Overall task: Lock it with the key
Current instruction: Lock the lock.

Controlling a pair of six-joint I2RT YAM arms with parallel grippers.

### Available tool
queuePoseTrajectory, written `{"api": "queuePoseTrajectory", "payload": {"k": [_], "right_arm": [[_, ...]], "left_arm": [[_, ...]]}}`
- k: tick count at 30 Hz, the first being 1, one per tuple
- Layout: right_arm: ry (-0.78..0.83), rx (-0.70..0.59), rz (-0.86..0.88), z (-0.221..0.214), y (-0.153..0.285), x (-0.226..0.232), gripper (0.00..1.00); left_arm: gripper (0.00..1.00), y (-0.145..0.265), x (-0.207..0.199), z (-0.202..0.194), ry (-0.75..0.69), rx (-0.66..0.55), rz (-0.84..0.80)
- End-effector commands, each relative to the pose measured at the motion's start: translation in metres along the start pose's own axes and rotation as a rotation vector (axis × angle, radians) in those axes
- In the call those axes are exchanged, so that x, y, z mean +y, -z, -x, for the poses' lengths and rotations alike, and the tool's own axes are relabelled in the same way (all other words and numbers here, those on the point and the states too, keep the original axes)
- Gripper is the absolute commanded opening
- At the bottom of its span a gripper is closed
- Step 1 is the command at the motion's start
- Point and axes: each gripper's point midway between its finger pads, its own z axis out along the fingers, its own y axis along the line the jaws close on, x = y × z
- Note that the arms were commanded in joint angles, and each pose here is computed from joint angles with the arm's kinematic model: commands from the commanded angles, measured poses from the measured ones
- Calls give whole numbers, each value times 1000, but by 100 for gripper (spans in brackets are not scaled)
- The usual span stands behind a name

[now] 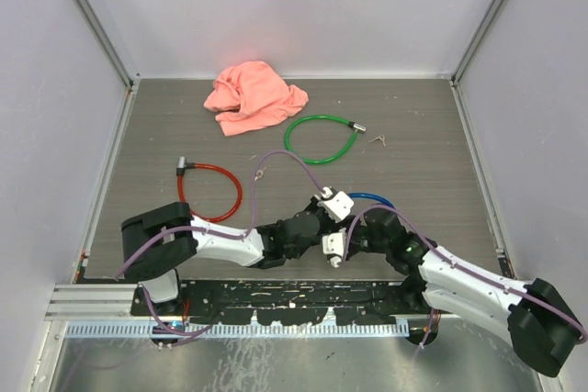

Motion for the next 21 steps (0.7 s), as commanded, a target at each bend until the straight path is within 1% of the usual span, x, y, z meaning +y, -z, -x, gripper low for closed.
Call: {"api": "queuePoseTrajectory", "payload": {"k": [1, 13, 21], "right_arm": [[114, -133, 136, 40, 8, 10, 53], [98, -39, 78, 40, 34, -5, 54], [94, -13, 50, 59, 74, -17, 50]], "left_arm": [[0, -4, 2, 6, 39, -50, 38], [0, -5, 0, 4, 64, -63, 31], [0, -1, 1, 0, 55, -57, 24]]}}
